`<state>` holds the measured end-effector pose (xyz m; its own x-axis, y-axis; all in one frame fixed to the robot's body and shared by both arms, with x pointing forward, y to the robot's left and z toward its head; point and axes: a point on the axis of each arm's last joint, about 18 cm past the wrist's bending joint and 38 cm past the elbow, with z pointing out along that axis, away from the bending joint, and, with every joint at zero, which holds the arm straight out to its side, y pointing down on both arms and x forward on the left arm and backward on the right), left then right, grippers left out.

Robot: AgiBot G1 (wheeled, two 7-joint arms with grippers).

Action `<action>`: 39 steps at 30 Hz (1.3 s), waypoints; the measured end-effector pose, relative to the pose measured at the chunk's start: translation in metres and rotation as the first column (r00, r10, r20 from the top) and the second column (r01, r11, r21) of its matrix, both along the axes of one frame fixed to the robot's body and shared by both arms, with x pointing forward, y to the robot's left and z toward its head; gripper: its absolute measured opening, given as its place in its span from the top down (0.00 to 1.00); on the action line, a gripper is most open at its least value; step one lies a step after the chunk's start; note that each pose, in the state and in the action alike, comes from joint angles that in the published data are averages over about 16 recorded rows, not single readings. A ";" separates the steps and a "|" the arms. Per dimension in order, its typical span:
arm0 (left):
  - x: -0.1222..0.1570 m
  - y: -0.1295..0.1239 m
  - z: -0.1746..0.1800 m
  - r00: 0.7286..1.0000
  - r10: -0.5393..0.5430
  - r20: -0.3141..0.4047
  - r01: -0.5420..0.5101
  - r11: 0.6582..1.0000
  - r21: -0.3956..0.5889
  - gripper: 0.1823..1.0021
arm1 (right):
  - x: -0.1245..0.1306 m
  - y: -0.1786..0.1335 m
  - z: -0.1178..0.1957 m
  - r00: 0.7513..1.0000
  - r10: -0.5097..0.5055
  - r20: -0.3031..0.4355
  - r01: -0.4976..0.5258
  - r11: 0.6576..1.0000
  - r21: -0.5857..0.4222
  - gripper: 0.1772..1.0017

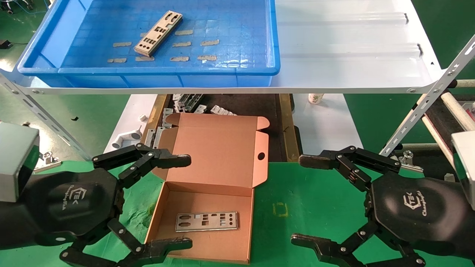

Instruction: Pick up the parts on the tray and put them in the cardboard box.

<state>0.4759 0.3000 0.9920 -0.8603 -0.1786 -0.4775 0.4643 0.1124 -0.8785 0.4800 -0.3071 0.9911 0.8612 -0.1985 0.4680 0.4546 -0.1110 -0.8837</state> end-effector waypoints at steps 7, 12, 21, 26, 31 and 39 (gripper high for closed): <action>0.000 0.000 0.000 1.000 0.000 0.000 0.000 1.000 0.000 0.00 | 0.000 0.000 0.000 1.000 0.000 0.000 0.000 1.000 0.000 0.00; 0.000 0.000 0.000 1.000 0.000 0.000 0.000 1.000 0.000 0.00 | 0.000 0.000 0.000 1.000 0.000 0.000 0.000 1.000 0.000 0.00; 0.000 0.000 0.000 1.000 0.000 0.000 0.000 1.000 0.000 0.00 | 0.000 0.000 0.000 1.000 0.000 0.000 0.000 1.000 0.000 0.00; 0.000 0.000 0.000 1.000 0.000 0.000 0.000 1.000 0.000 0.00 | 0.000 0.000 0.000 1.000 0.000 0.000 0.000 1.000 0.000 0.00; 0.000 0.000 0.000 1.000 0.000 0.000 0.000 1.000 0.000 0.00 | 0.000 0.000 0.000 1.000 0.000 0.000 0.000 1.000 0.000 0.00; 0.000 0.000 0.000 1.000 0.000 0.000 0.000 1.000 0.000 0.00 | 0.000 0.000 0.000 1.000 0.000 0.000 0.000 1.000 0.000 0.00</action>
